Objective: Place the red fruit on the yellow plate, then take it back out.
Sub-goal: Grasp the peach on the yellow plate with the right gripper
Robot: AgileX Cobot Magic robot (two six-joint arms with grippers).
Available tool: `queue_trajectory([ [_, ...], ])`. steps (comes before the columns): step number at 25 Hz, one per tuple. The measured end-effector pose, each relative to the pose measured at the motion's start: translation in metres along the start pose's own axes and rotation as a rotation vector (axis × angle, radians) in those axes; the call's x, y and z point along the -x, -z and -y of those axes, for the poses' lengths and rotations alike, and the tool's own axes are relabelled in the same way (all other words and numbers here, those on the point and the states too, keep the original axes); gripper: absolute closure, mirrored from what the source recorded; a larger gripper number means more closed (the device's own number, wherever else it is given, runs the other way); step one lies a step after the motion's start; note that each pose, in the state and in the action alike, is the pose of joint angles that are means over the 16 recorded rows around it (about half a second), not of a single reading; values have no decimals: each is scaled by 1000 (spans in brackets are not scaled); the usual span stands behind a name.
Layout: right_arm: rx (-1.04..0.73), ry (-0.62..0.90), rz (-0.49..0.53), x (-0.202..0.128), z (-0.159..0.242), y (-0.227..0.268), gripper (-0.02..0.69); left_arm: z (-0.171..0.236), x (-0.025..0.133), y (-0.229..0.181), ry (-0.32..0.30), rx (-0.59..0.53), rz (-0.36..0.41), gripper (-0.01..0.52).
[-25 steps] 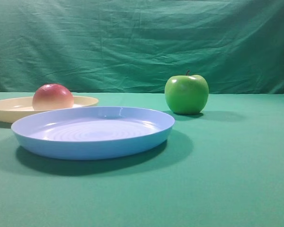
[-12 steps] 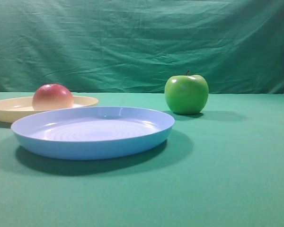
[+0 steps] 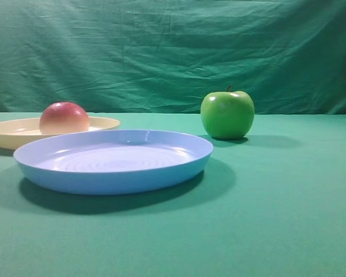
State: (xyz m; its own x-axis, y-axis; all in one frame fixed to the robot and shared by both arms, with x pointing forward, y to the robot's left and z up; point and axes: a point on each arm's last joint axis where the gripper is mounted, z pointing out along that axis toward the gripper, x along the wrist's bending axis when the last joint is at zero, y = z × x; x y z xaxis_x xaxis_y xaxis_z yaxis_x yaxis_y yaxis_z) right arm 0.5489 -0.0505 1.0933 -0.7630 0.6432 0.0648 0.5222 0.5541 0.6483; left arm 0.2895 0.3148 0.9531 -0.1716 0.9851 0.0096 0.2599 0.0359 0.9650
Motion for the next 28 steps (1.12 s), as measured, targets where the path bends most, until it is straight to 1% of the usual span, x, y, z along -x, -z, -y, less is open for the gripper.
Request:
queue_trajectory([
  [3, -6, 24, -17, 1, -13, -35, 622, 0, 0, 0, 0, 0, 0, 514],
  [6, -4, 50, -36, 0, -22, -68, 552, 0, 0, 0, 0, 0, 0, 514],
  [8, 4, 62, -47, -2, -26, -87, 484, 0, 0, 0, 0, 0, 0, 514],
  [15, 54, 94, -70, -11, -33, -137, 202, 0, 0, 0, 0, 0, 0, 514],
  [19, 76, 98, -73, -14, -32, -155, 74, 0, 0, 0, 0, 0, 0, 514],
  [21, 82, 95, -71, -14, -30, -163, 32, 0, 0, 0, 0, 0, 0, 514],
  [23, 84, 91, -69, -14, -27, -170, 8, 0, 0, 0, 0, 0, 0, 514],
  [28, 73, 86, -71, -13, -19, -186, -5, 0, 0, 0, 0, 0, 0, 514],
])
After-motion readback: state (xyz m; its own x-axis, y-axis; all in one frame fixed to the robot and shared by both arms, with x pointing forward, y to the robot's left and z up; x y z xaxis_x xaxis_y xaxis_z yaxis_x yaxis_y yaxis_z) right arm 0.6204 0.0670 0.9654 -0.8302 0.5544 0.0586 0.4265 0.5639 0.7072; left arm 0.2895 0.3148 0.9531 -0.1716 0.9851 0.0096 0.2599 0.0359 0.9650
